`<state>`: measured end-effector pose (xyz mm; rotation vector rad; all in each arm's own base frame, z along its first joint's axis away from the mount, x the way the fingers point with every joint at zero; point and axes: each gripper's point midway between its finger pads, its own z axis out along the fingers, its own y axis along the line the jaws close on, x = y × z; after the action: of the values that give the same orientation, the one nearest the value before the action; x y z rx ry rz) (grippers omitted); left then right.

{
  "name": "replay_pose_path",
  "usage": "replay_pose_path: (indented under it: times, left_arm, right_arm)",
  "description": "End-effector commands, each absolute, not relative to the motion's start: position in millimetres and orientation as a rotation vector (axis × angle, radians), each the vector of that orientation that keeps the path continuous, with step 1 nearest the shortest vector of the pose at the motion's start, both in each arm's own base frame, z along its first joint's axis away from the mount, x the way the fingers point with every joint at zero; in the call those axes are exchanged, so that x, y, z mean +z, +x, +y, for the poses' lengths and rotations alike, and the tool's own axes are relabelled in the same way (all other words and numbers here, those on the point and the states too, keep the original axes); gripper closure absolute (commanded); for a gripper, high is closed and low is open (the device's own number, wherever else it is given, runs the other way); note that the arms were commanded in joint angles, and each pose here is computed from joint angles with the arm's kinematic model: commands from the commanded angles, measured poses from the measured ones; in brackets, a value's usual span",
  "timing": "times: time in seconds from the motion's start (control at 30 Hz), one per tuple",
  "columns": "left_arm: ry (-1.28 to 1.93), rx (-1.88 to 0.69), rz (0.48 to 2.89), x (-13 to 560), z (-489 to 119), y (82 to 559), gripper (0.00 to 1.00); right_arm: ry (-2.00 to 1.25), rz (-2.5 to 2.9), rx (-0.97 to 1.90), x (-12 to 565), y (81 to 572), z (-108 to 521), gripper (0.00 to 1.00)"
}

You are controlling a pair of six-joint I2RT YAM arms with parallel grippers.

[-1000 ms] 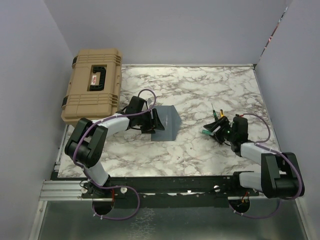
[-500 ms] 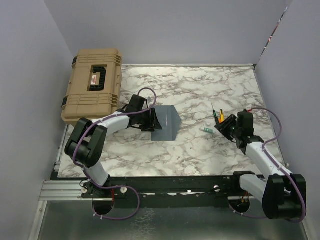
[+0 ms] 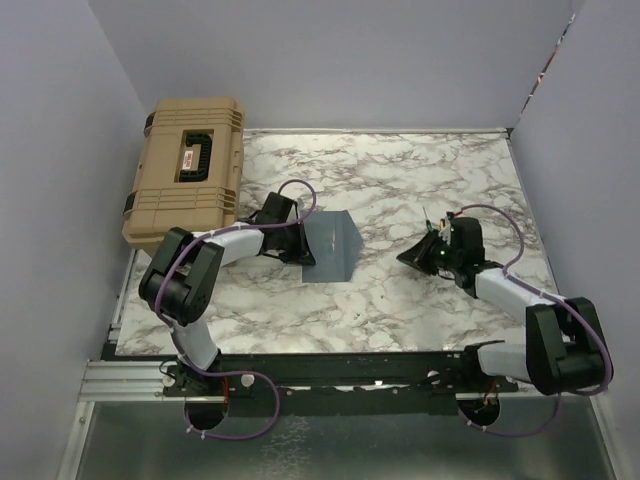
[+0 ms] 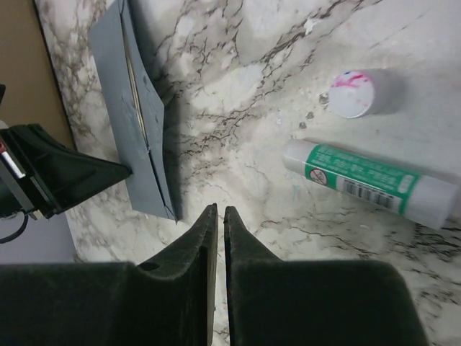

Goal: Place the letter into the envelope and seal it

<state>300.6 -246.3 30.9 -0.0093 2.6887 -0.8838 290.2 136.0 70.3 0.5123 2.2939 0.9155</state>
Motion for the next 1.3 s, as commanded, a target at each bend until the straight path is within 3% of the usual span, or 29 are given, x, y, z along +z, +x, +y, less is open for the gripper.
replay_pose_path:
  times: [0.0, 0.53, 0.9, 1.27]
  left_arm:
    - [-0.010, -0.811, 2.742, 11, -237, 294, 0.96]
    - [-0.020, -0.786, 2.790, -3, -231, 281, 0.99]
    - [-0.018, -0.812, 2.804, -5, -235, 281, 0.99]
    - [-0.021, -0.821, 2.810, -7, -237, 281, 0.99]
  right_arm:
    - [0.449, 2.292, 1.000, 73, 303, 166, 0.89]
    - [0.411, 2.471, 1.052, 26, 326, 227, 0.92]
    - [0.238, 2.418, 1.325, 37, 319, 272, 0.92]
    - [0.150, 2.511, 1.143, 18, 320, 287, 0.90]
